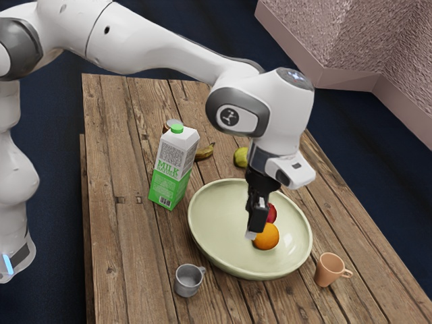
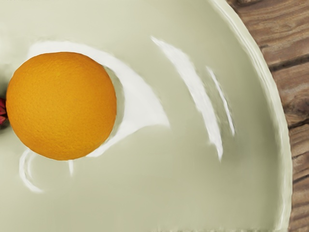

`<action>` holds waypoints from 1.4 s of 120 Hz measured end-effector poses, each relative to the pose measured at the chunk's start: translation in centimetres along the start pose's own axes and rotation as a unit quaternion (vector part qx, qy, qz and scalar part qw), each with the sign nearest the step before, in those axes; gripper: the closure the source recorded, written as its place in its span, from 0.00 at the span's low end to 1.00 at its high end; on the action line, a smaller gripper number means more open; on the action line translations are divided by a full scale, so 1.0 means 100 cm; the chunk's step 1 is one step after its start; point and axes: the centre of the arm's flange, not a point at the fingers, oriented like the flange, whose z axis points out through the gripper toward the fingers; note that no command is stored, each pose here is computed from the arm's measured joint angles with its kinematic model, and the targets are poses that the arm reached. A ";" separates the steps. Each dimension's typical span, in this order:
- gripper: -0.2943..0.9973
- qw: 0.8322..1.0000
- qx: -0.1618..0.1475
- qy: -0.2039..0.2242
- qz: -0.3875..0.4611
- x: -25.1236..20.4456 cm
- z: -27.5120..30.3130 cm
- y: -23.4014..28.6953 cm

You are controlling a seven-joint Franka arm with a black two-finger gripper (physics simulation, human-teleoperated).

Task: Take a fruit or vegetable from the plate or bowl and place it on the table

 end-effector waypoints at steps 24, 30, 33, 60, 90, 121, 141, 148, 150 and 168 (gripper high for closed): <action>0.25 0.998 0.000 -0.004 0.066 -0.009 0.011 0.067; 0.25 0.998 0.003 -0.004 0.065 -0.006 0.012 0.062; 0.25 0.998 0.005 -0.003 0.062 -0.005 0.012 0.057; 0.24 0.998 0.017 -0.002 0.055 -0.001 0.010 0.046; 0.24 0.999 0.020 -0.003 0.049 -0.001 0.011 0.041; 0.24 0.999 0.014 -0.011 0.040 0.003 0.019 0.030; 0.24 0.999 0.009 -0.015 0.032 0.006 0.026 0.020; 0.24 0.999 0.007 -0.017 0.032 0.007 0.028 0.019; 0.24 0.999 0.007 -0.017 0.032 0.007 0.028 0.018; 0.24 0.999 0.006 -0.018 0.027 0.009 0.030 0.013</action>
